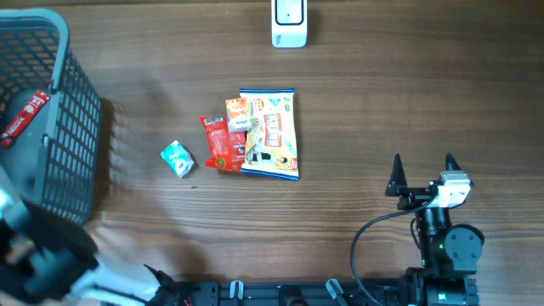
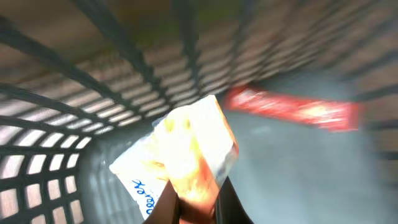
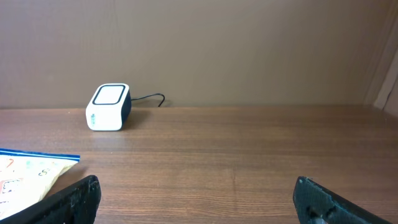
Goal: Scan the item barcode
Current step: 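Grasp the orange Kleenex pack with the left gripper and lift, then drop the orange Kleenex pack onto the table beside the bags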
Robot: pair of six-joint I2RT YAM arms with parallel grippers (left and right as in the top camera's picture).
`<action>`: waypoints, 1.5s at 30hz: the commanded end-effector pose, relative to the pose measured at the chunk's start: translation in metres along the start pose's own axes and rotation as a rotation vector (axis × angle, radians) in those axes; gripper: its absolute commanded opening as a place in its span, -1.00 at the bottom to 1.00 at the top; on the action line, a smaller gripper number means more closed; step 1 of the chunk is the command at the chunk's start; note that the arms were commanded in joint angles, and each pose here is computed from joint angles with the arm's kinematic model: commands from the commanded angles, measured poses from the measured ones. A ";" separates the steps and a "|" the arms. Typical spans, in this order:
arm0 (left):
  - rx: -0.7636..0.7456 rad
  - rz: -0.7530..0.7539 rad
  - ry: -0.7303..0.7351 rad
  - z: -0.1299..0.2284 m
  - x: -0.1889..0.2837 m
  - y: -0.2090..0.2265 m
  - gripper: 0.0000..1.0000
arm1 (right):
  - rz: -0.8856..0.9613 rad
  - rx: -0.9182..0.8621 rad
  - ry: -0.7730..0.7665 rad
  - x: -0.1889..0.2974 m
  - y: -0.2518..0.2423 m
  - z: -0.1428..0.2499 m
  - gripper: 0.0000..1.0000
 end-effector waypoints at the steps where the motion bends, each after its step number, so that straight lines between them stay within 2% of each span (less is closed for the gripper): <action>1: 0.070 0.299 -0.187 -0.019 0.083 -0.007 -0.92 | -0.005 0.011 -0.004 0.000 0.000 0.000 0.99; 5: 0.098 0.597 -0.321 -0.022 0.156 -0.016 -0.92 | -0.005 0.011 -0.004 0.000 0.000 0.000 1.00; 9: 0.071 0.860 -0.308 -0.007 0.201 -0.038 -0.92 | -0.005 0.011 -0.004 0.000 0.000 0.000 0.99; 12: -0.045 1.054 -0.182 0.020 0.222 -0.077 -0.92 | -0.005 0.011 -0.004 0.000 0.000 0.000 1.00; 15: -0.164 1.113 -0.043 0.053 0.229 -0.116 -0.92 | -0.005 0.011 -0.004 0.000 0.000 0.000 1.00; 17: -0.311 1.153 0.026 0.079 0.234 -0.147 -0.92 | -0.005 0.011 -0.004 0.000 0.000 0.000 0.98; 19: -0.434 1.139 0.092 0.106 0.234 -0.175 -0.92 | -0.005 0.011 -0.004 0.000 0.000 0.000 1.00; 26: -0.766 0.713 0.257 0.198 0.186 -0.245 -0.92 | -0.005 0.011 -0.004 0.000 0.000 0.000 0.99; 30: -0.895 0.586 0.329 0.238 0.160 -0.270 -0.92 | -0.006 0.011 -0.004 0.000 0.000 0.000 0.99; 31: -0.911 0.576 0.345 0.244 0.156 -0.274 -0.78 | -0.005 0.011 -0.004 0.000 0.000 0.000 0.99; 32: -0.936 0.558 0.372 0.254 0.148 -0.280 -0.27 | -0.005 0.011 -0.004 0.000 0.000 0.000 1.00; 33: -0.945 0.549 0.385 0.259 0.144 -0.283 0.15 | -0.005 0.011 -0.004 0.000 0.000 0.000 1.00; 36: -0.953 0.538 0.397 0.262 0.139 -0.285 0.52 | -0.005 0.011 -0.004 0.000 0.000 0.000 1.00; 37: -0.960 0.544 0.390 0.260 0.139 -0.285 0.88 | -0.005 0.011 -0.004 0.000 0.000 0.000 1.00; 38: -0.964 0.552 0.378 0.255 0.141 -0.284 1.00 | -0.005 0.011 -0.004 0.000 0.000 0.000 0.99; 42: -0.925 0.547 0.306 0.218 0.159 -0.274 1.00 | -0.005 0.011 -0.004 0.000 0.000 0.000 0.99; 45: -0.854 0.553 0.223 0.178 0.184 -0.258 1.00 | -0.005 0.011 -0.004 0.000 0.000 0.000 0.99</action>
Point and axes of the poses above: each gripper's point midway between its finger pads, its own x axis back along the fingers, its own y axis along the line the jaws close on, z = x × y, the point moved 7 cm from there along x, back along the fingers, and after that the axes turned 15 degrees about -x, right-handed, at the moved point
